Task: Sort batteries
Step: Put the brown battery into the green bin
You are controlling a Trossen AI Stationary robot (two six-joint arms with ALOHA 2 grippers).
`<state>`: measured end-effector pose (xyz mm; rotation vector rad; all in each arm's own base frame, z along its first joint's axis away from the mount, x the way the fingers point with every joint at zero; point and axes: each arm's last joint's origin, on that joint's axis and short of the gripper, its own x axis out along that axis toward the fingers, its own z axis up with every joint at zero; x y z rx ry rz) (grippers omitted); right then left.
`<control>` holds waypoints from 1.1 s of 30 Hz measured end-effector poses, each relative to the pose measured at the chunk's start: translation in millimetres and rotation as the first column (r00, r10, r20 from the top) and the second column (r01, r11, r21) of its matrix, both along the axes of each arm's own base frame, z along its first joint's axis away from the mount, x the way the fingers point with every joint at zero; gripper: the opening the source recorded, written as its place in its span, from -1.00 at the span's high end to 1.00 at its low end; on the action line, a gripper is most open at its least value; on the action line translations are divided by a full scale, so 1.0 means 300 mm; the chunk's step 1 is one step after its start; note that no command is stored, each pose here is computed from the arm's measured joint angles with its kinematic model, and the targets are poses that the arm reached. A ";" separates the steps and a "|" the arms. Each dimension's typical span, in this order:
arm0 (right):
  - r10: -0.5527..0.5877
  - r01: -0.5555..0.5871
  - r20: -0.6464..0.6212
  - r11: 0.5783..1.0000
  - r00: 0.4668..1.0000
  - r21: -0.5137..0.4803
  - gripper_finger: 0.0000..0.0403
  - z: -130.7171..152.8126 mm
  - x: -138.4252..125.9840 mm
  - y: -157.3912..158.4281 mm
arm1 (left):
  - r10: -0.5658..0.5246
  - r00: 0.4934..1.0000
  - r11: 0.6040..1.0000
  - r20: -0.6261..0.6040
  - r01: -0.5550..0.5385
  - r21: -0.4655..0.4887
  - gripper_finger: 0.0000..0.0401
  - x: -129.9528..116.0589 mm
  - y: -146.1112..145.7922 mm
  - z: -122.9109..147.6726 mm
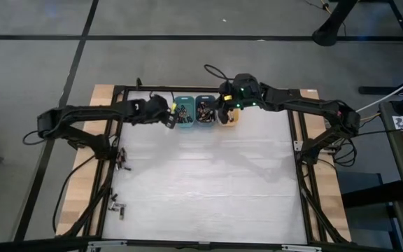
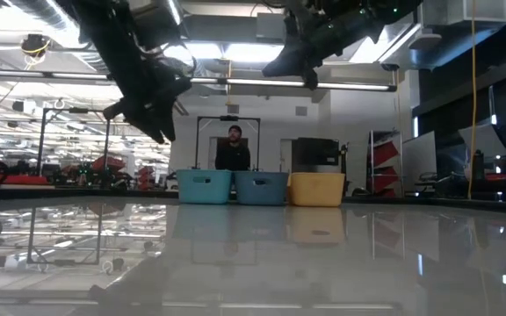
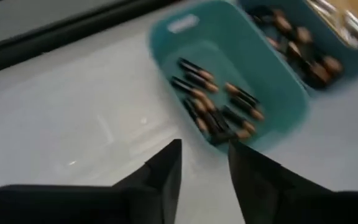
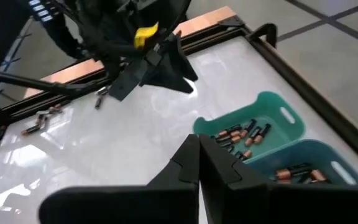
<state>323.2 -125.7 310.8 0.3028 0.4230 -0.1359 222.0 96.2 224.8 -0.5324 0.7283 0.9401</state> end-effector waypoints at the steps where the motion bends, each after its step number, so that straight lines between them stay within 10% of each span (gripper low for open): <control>1: -0.006 0.006 0.000 1.000 1.000 0.001 1.00 0.000 -0.002 -0.006 | 0.022 1.000 1.000 0.003 -0.022 -0.001 0.36 -0.006 0.014 0.000; 11: -0.265 0.264 0.025 0.963 0.964 0.047 1.00 0.010 -0.029 -0.088 | 0.017 0.999 0.994 -0.036 -0.021 -0.107 0.23 -0.094 0.227 -0.052; 17: -0.467 0.484 -0.188 0.874 0.864 0.053 1.00 -0.049 -0.088 -0.130 | 0.000 0.989 0.991 -0.147 -0.020 -0.134 0.18 -0.154 0.275 -0.079; 24: -0.510 0.572 -0.362 0.816 0.780 0.084 1.00 -0.098 -0.128 -0.129 | -0.115 0.972 0.978 -0.204 0.075 -0.195 0.17 -0.166 0.281 -0.109; 33: -0.460 0.540 -0.377 0.830 0.804 0.139 1.00 -0.142 -0.094 -0.142 | -0.142 0.974 0.972 -0.179 0.102 -0.212 0.17 -0.141 0.303 -0.147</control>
